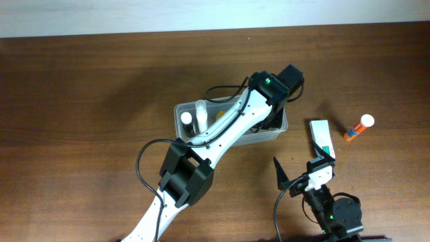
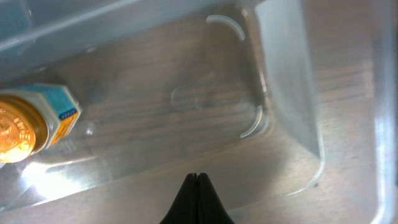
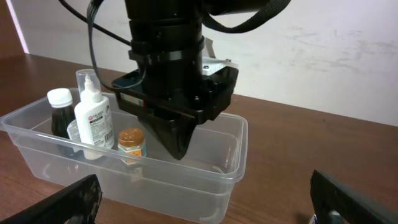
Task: Pack container
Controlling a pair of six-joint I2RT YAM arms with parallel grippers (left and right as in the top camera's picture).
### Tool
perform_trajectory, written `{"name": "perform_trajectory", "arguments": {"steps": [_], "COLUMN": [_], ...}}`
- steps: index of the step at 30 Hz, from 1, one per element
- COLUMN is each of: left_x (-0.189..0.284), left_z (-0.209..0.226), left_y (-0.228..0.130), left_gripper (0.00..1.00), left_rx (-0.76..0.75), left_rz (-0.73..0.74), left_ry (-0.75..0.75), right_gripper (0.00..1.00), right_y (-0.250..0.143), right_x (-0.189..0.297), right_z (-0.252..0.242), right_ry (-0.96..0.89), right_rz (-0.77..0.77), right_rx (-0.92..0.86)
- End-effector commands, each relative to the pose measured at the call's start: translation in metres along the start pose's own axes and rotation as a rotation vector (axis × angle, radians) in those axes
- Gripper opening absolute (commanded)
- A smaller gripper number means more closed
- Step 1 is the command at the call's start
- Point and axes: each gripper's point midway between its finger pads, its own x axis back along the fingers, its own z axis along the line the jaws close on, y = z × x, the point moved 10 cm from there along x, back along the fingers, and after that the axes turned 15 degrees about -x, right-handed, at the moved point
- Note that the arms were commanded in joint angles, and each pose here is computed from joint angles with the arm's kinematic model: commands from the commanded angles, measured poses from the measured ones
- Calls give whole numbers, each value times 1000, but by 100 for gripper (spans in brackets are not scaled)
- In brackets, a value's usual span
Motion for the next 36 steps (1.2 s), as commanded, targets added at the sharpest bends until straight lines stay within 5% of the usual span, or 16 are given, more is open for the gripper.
{"name": "perform_trajectory", "arguments": {"steps": [1,29,36], "left_x": [-1,2,20], "left_z": [3,-16,-5], "left_y": [-1,-29,-21], "left_gripper": [1,1,1], "left_rx": [17,-105,-86], "left_rz": [15,169,111], "left_ry": [12,-28,-23], "right_gripper": [98,98,98], "right_y": [-2,-2,-2], "right_x": [0,0,0], "right_z": [-2,-2,-2], "right_ry": [-13,-13,-13], "right_rz": [2,2,2], "right_rx": [-13,-13,-13]}}
